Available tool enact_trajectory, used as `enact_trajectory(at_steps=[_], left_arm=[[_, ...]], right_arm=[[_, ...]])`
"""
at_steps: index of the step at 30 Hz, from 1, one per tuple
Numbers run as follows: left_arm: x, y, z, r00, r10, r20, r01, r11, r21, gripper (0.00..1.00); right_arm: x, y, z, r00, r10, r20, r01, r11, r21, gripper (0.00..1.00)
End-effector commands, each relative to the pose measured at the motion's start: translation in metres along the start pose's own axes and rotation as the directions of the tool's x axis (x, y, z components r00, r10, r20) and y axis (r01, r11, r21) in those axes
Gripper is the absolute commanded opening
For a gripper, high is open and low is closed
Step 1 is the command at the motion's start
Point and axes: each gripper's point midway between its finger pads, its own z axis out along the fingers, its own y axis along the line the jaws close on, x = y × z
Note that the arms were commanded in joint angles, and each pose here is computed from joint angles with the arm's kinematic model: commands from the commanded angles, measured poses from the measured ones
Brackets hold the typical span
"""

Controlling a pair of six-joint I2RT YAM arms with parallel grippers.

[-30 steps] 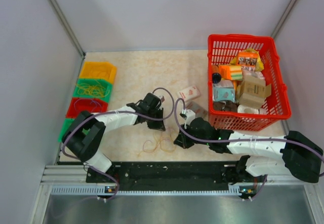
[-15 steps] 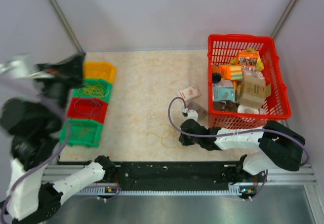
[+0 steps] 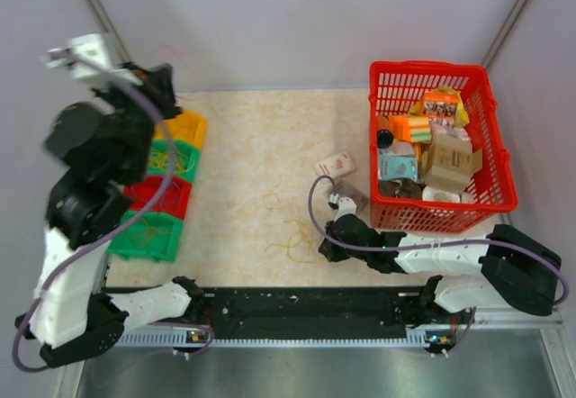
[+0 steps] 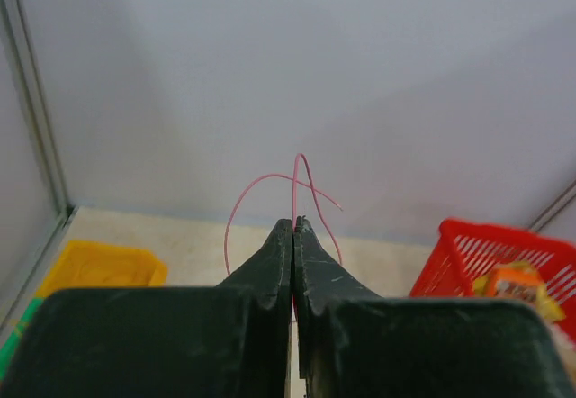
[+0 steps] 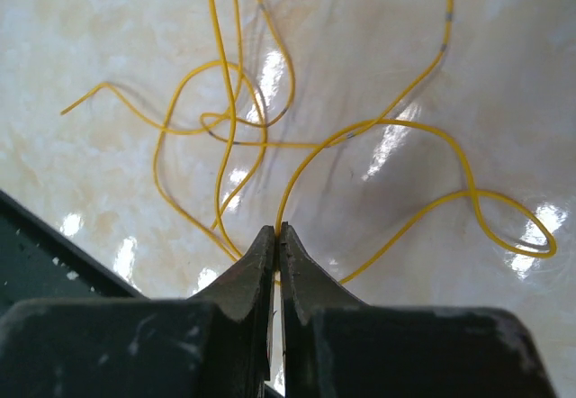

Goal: Untangle the cables

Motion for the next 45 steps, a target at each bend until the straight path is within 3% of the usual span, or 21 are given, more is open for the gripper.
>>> enact_trajectory(at_steps=[1, 6, 14, 17, 22, 27, 33, 38, 42, 45], left_arm=[[0.091, 0.032, 0.016, 0.960, 0.147, -0.240, -0.189, 0.969, -0.162, 0.00], [0.170, 0.089, 0.019, 0.904, 0.070, -0.421, -0.198, 0.943, -0.267, 0.00], [0.217, 0.181, 0.011, 0.860, -0.104, -0.500, -0.183, 0.851, -0.492, 0.00], [0.225, 0.205, 0.023, 0.862, -0.147, -0.484, -0.142, 0.848, -0.510, 0.00], [0.236, 0.224, 0.066, 0.845, -0.315, -0.432, 0.081, 0.874, -0.479, 0.00], [0.233, 0.238, 0.113, 0.865, -0.394, -0.310, 0.226, 0.858, -0.461, 0.00], [0.248, 0.279, 0.149, 0.885, -0.408, -0.225, 0.240, 0.814, -0.529, 0.00], [0.274, 0.311, 0.170, 0.881, -0.414, -0.229, 0.225, 0.793, -0.567, 0.00], [0.290, 0.315, 0.182, 0.851, -0.456, -0.260, 0.272, 0.807, -0.524, 0.00], [0.287, 0.315, 0.186, 0.859, -0.448, -0.246, 0.277, 0.813, -0.512, 0.00]], right_arm=[[-0.013, 0.026, -0.011, 0.997, -0.041, 0.059, 0.050, 0.985, -0.163, 0.00], [-0.010, 0.032, -0.011, 0.996, -0.063, 0.058, 0.074, 0.977, -0.200, 0.00], [-0.009, 0.036, -0.013, 0.995, -0.071, 0.064, 0.084, 0.968, -0.237, 0.00], [-0.008, 0.037, -0.013, 0.995, -0.074, 0.062, 0.087, 0.966, -0.242, 0.00], [-0.008, 0.039, -0.014, 0.995, -0.077, 0.063, 0.090, 0.963, -0.254, 0.00], [-0.009, 0.037, -0.015, 0.995, -0.073, 0.071, 0.088, 0.965, -0.249, 0.00], [-0.010, 0.039, -0.013, 0.995, -0.073, 0.069, 0.089, 0.963, -0.253, 0.00], [-0.009, 0.041, -0.011, 0.995, -0.080, 0.061, 0.094, 0.962, -0.255, 0.00], [-0.009, 0.042, -0.010, 0.995, -0.082, 0.061, 0.095, 0.961, -0.258, 0.00], [-0.010, 0.044, -0.009, 0.995, -0.083, 0.061, 0.096, 0.960, -0.263, 0.00]])
